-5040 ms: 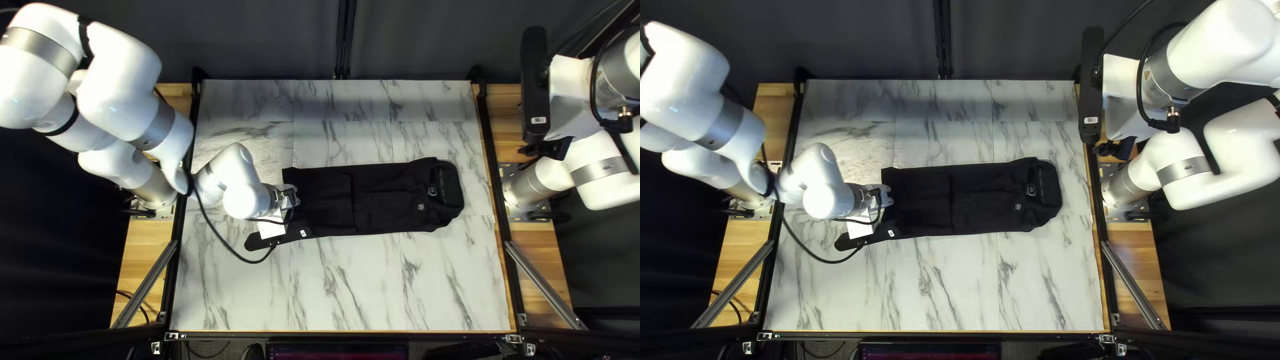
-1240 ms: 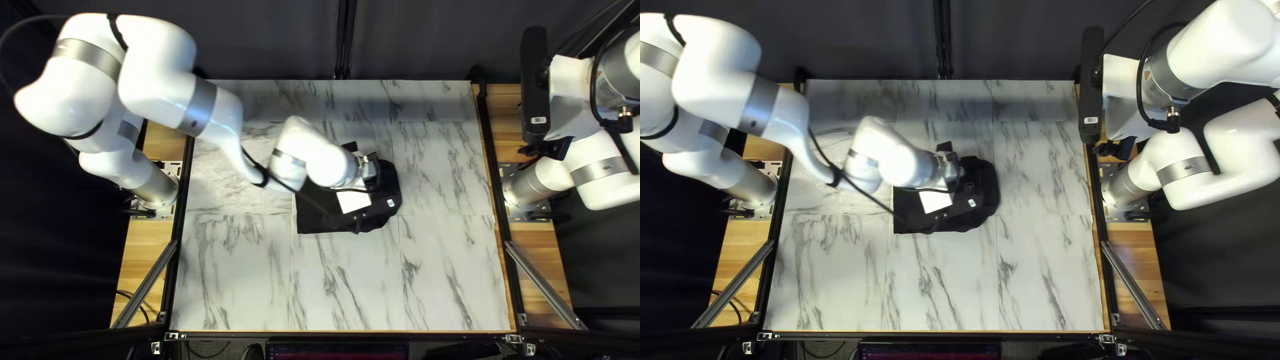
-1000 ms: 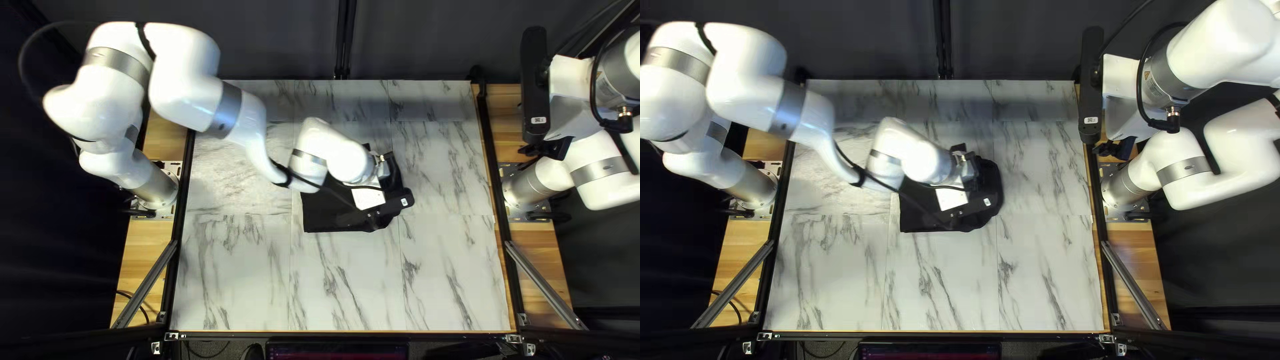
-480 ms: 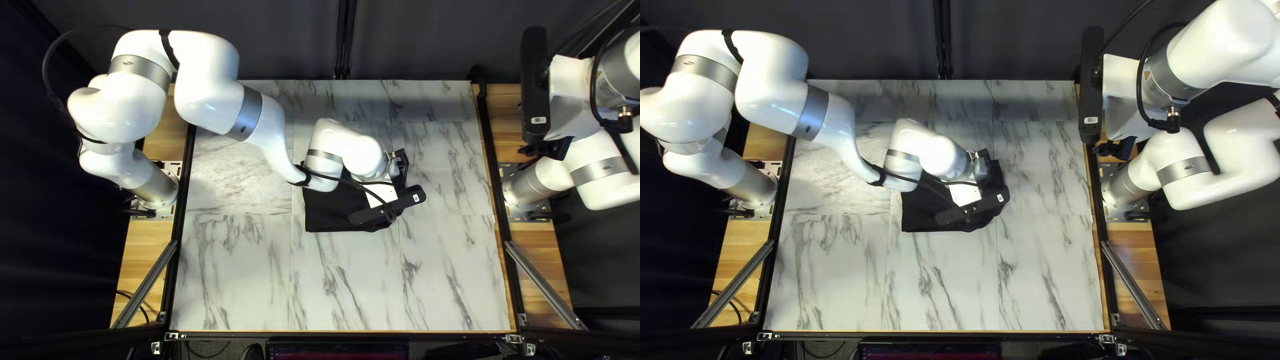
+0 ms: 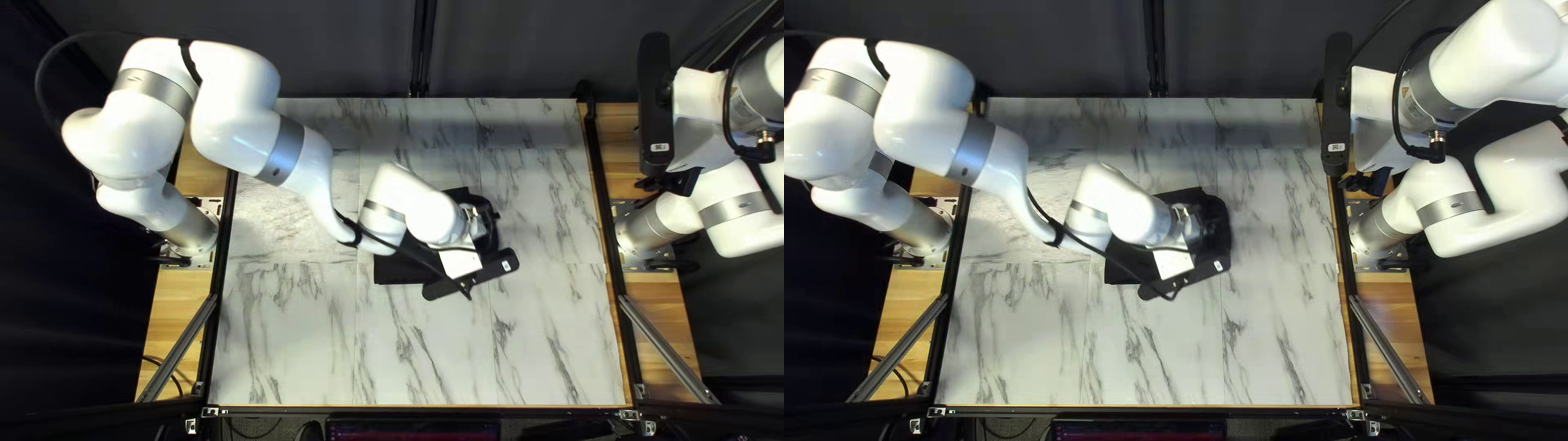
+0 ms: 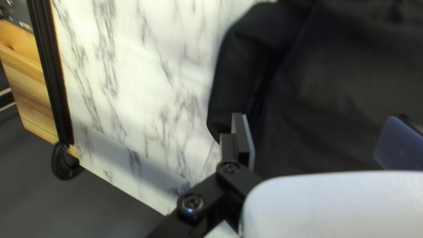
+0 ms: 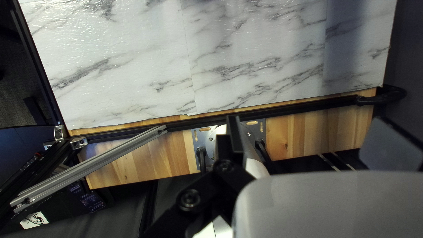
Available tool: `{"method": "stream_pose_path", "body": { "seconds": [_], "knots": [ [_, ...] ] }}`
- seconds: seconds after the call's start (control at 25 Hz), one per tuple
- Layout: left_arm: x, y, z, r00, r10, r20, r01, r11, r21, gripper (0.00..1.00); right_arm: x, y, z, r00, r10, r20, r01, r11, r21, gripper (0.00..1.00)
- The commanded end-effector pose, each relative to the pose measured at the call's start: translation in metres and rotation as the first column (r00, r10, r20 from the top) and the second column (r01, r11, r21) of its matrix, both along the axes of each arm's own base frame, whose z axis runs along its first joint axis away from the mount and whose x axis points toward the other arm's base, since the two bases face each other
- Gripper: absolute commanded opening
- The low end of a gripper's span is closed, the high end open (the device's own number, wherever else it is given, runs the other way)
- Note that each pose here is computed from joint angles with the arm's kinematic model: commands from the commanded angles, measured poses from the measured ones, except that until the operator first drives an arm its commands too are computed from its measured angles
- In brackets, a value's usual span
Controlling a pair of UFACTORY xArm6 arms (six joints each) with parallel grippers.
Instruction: Fold t-shirt
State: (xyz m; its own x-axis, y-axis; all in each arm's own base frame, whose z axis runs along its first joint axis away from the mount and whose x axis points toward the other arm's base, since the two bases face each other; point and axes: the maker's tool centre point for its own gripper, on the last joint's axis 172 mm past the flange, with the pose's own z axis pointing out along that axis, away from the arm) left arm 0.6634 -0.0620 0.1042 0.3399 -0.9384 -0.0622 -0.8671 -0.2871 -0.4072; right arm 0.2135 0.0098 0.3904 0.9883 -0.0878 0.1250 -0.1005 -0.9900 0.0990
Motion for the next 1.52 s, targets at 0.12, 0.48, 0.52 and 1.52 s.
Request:
{"method": "stream_pose_path", "body": {
  "seconds": [0.12,0.48,0.52,1.52],
  "knots": [
    [0.017,-0.004,-0.024,1.000,0.000,0.022,0.000,1.000,-0.007,1.00,0.000,0.000,0.000,1.000,0.000,0.000,0.000,1.000,0.000,1.00],
    [0.014,-0.020,0.005,0.999,-0.020,0.049,0.020,1.000,0.004,1.00,0.000,0.000,0.000,1.000,0.000,0.000,0.000,1.000,0.000,1.00],
    [0.008,-0.017,0.014,0.998,-0.020,0.055,0.020,1.000,0.011,1.00,0.000,0.000,0.000,1.000,0.000,0.000,0.000,1.000,0.000,1.00],
    [0.005,0.118,-0.009,0.992,-0.043,0.121,0.034,0.997,0.073,1.00,0.000,0.000,0.000,1.000,0.000,0.000,0.000,1.000,0.000,1.00]
  ]
}}
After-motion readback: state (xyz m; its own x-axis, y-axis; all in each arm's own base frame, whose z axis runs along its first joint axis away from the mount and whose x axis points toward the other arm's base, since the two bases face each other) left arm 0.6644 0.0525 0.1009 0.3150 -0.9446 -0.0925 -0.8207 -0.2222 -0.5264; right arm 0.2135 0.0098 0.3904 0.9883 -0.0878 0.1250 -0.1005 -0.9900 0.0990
